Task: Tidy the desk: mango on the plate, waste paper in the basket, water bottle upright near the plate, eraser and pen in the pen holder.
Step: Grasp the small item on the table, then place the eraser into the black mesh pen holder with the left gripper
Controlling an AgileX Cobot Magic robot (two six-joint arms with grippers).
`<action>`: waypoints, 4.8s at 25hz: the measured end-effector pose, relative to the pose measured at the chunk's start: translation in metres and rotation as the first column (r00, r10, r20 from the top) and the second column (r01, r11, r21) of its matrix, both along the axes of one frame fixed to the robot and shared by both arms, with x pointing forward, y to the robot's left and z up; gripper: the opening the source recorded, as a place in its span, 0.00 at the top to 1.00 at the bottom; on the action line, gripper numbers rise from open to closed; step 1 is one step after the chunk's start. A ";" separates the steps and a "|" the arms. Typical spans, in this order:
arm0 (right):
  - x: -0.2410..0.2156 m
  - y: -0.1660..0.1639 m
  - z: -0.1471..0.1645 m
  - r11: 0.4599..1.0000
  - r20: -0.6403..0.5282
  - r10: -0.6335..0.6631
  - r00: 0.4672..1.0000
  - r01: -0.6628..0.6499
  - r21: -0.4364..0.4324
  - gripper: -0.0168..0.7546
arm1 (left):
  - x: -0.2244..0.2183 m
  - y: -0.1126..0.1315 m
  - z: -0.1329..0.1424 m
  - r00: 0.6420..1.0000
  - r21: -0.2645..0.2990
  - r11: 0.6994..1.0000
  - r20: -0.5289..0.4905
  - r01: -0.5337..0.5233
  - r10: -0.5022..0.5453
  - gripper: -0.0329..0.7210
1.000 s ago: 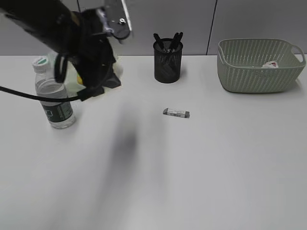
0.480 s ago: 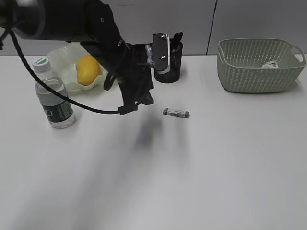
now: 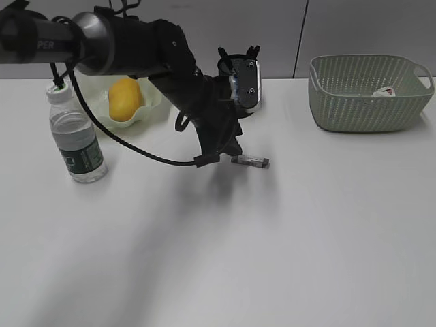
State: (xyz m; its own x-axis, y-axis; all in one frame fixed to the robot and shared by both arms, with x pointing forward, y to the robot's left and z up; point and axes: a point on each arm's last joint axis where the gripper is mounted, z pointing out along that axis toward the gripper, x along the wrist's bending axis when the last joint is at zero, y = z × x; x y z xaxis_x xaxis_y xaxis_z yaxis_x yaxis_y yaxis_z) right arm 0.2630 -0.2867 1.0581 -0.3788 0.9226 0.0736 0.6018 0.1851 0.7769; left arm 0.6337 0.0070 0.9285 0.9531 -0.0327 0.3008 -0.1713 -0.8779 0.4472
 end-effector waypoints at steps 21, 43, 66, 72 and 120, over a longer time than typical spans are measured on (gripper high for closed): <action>0.000 0.000 0.000 1.000 -0.003 -0.006 1.000 0.006 0.006 0.37 | 0.008 -0.007 -0.014 0.998 -0.046 0.999 0.063 0.009 -0.006 0.60; 0.000 0.000 0.000 1.000 -0.006 -0.010 1.000 0.010 0.011 0.44 | 0.004 -0.020 -0.029 0.994 -0.115 0.989 0.071 0.097 -0.089 0.43; 0.000 0.000 0.000 1.000 -0.003 -0.010 1.000 0.010 0.013 0.46 | 0.015 0.007 -0.052 0.995 -0.110 0.993 -0.088 0.034 -0.044 0.55; 0.000 0.000 0.000 1.000 -0.003 -0.010 1.000 0.010 0.013 0.46 | 0.015 0.003 -0.057 0.989 -0.143 0.990 -0.147 0.006 -0.028 0.60; 0.001 0.000 0.000 1.000 0.003 -0.013 1.000 0.013 0.019 0.50 | 0.113 0.073 0.074 0.900 -0.639 0.635 -0.267 -0.434 0.346 0.77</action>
State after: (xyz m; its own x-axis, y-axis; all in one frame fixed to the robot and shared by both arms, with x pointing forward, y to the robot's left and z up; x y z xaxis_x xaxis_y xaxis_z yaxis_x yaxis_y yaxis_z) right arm 0.2637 -0.2864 1.0586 -0.3674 0.9257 0.0901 0.6015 0.1626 0.7821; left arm 0.7469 0.0798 1.0021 0.8561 0.5165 -0.0170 0.2039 -0.3074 0.9295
